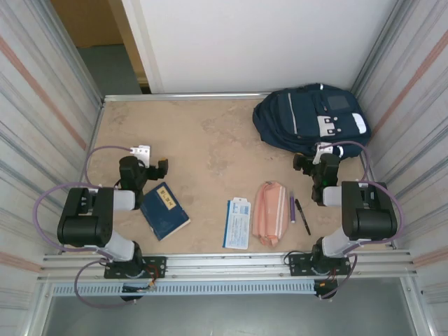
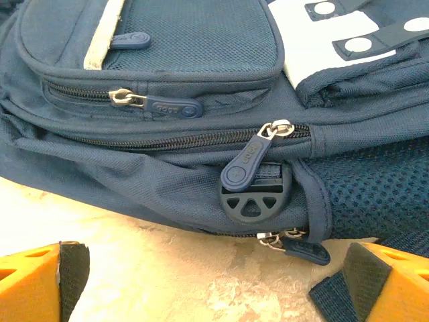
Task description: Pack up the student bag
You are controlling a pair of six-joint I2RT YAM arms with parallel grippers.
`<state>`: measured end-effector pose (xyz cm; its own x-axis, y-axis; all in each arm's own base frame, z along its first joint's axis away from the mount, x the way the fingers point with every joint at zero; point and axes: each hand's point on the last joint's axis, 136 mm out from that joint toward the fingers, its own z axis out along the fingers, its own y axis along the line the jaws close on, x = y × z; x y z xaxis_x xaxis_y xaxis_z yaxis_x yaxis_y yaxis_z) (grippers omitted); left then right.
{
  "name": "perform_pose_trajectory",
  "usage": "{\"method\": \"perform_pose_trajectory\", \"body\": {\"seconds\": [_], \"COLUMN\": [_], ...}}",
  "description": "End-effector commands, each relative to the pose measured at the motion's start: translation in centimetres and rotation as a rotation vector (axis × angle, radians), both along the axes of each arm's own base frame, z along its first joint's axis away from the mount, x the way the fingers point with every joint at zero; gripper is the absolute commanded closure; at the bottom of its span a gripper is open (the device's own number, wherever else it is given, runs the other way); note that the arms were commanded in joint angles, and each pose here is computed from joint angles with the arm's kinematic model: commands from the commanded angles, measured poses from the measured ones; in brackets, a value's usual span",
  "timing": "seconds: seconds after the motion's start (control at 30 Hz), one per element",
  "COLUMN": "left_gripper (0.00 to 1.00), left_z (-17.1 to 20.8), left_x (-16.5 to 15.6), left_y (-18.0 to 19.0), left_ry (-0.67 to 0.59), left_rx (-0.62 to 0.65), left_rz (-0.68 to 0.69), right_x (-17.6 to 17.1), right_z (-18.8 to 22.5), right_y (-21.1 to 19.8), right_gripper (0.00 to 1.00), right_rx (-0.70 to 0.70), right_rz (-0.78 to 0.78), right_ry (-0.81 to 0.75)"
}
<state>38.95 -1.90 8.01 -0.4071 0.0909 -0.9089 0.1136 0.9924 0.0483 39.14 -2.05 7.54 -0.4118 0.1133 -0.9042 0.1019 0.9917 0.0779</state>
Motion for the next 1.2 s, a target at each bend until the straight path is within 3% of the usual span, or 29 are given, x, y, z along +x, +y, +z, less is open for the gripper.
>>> {"method": "perform_pose_trajectory", "body": {"seconds": [0.0,1.03,1.17], "left_gripper": [0.01,0.01,0.01], "left_z": [1.2,1.1,1.2], "left_x": [0.6,0.6,0.6], "left_y": [0.0,0.1,1.1], "left_ry": [-0.038,-0.032,-0.038], "left_rx": [0.017,-0.004,0.018], "left_rz": [0.008,-0.001,0.074], "right_x": [0.4,0.4,0.6], "right_z": [0.5,0.6,1.4], "right_y": [0.3,0.2,0.1], "right_gripper": [0.01,0.01,0.01], "right_rx": [-0.006,0.002,-0.014], "right_rz": [0.017,0.020,-0.005], "right_ry": [-0.014,-0.013,-0.019]}}
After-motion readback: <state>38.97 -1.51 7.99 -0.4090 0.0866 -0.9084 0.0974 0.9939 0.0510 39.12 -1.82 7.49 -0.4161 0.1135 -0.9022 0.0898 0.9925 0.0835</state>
